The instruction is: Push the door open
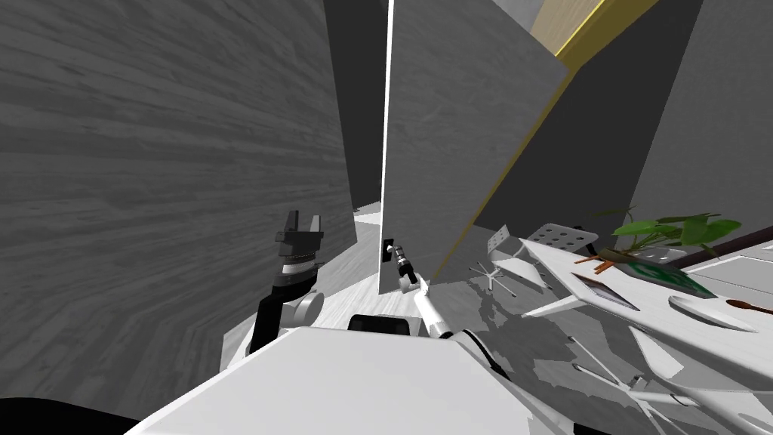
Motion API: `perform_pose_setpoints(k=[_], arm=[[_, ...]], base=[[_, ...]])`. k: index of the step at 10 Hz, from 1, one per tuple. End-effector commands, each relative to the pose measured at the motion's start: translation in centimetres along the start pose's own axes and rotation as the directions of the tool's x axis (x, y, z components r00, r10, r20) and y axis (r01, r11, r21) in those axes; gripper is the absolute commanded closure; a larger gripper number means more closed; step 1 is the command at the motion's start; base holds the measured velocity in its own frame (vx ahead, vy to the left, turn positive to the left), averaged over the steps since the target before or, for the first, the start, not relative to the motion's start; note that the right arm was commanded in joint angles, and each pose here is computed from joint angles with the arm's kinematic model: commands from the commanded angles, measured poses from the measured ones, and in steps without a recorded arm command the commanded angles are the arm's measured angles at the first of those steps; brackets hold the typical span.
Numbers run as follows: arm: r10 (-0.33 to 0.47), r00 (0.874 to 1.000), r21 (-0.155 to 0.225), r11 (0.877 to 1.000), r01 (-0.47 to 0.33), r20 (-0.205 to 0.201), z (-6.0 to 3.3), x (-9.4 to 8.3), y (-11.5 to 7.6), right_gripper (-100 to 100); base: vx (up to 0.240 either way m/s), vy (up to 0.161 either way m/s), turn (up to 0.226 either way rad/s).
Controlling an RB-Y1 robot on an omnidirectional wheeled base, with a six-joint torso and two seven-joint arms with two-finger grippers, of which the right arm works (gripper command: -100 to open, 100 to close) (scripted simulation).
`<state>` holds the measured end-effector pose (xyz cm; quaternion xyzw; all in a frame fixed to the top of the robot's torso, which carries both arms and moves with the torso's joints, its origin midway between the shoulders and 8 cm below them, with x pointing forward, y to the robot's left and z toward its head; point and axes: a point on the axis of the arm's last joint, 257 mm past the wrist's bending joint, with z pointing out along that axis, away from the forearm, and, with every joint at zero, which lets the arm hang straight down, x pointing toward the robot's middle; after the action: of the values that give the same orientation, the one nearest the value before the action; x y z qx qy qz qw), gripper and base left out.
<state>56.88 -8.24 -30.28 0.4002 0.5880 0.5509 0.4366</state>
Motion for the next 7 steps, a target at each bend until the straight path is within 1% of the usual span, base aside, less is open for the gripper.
perform_pose_setpoints(k=[1, 2, 3, 4, 6, 7], arm=[[-0.016, 1.000, 0.005, 1.000, 0.016, -0.020, -0.44, 0.5, -0.2, -100], [-0.017, 1.000, 0.005, 1.000, 0.017, -0.026, -0.55, 0.9, -0.3, -100], [-0.015, 0.999, 0.006, 1.000, 0.016, -0.042, -0.77, 1.9, -0.3, -100], [-0.007, 0.998, 0.005, 1.000, 0.007, -0.061, -0.95, 3.2, -0.2, -100], [0.026, 0.995, -0.002, 1.000, -0.026, -0.098, -1.20, 6.6, 0.4, -100], [0.036, 0.994, -0.004, 0.999, -0.037, -0.107, -1.23, 7.5, 0.6, -100]], base=[[-0.032, 0.052, -0.246], [-0.143, -0.072, -0.138], [-0.163, -0.090, -0.115], [-0.193, -0.068, -0.222], [-0.227, -0.049, -0.169], [-0.153, -0.040, -0.089]])
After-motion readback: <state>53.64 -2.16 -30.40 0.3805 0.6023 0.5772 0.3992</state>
